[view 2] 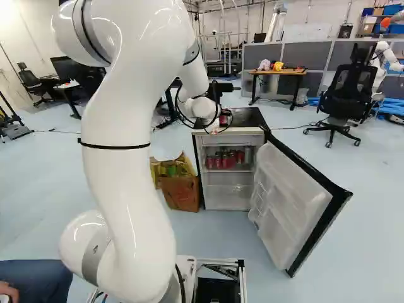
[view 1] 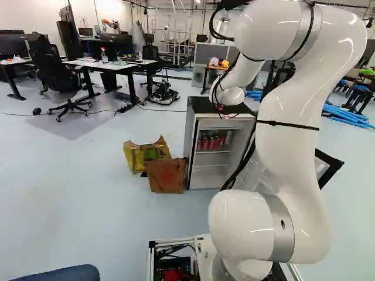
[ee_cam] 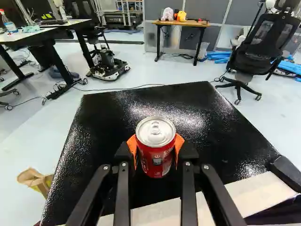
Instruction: Grab a drink from the fridge
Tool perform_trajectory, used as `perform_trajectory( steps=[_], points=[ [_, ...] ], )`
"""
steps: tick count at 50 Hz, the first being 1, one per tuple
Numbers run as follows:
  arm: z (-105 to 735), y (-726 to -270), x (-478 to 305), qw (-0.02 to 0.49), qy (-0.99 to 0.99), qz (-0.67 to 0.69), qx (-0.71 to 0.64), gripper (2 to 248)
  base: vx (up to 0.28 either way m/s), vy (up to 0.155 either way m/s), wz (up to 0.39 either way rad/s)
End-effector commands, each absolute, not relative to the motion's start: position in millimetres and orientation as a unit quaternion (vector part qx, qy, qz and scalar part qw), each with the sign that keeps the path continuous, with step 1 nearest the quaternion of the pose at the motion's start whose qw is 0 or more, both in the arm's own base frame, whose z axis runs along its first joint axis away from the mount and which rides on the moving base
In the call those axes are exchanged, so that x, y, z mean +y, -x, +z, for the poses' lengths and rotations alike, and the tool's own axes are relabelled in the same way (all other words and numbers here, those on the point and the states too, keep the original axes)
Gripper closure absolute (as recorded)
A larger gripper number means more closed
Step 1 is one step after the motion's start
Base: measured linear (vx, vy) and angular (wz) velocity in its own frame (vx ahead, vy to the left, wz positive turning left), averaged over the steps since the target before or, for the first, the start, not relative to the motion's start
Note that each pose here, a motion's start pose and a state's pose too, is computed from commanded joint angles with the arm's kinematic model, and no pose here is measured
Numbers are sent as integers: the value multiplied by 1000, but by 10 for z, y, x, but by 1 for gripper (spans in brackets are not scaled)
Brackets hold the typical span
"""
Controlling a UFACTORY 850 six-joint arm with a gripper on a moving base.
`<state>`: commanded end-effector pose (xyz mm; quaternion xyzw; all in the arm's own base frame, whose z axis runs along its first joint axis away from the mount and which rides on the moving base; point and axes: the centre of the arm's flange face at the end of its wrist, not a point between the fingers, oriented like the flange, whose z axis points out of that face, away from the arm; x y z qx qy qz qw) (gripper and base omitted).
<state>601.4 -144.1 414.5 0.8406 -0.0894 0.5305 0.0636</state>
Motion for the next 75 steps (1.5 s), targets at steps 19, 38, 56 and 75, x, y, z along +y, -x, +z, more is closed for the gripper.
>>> perform_trajectory(
  steps=[19,38,56,75],
  points=[
    [4143,-6013,-1441,63,-841,530,-89,153,0,0,0],
    [4130,-6015,-1441,63,-842,529,-90,153,0,0,0],
    [4123,-6016,-1441,63,-842,528,-90,153,0,0,0],
    [4123,-6016,-1441,63,-842,528,-90,74,0,0,0]
  ],
)
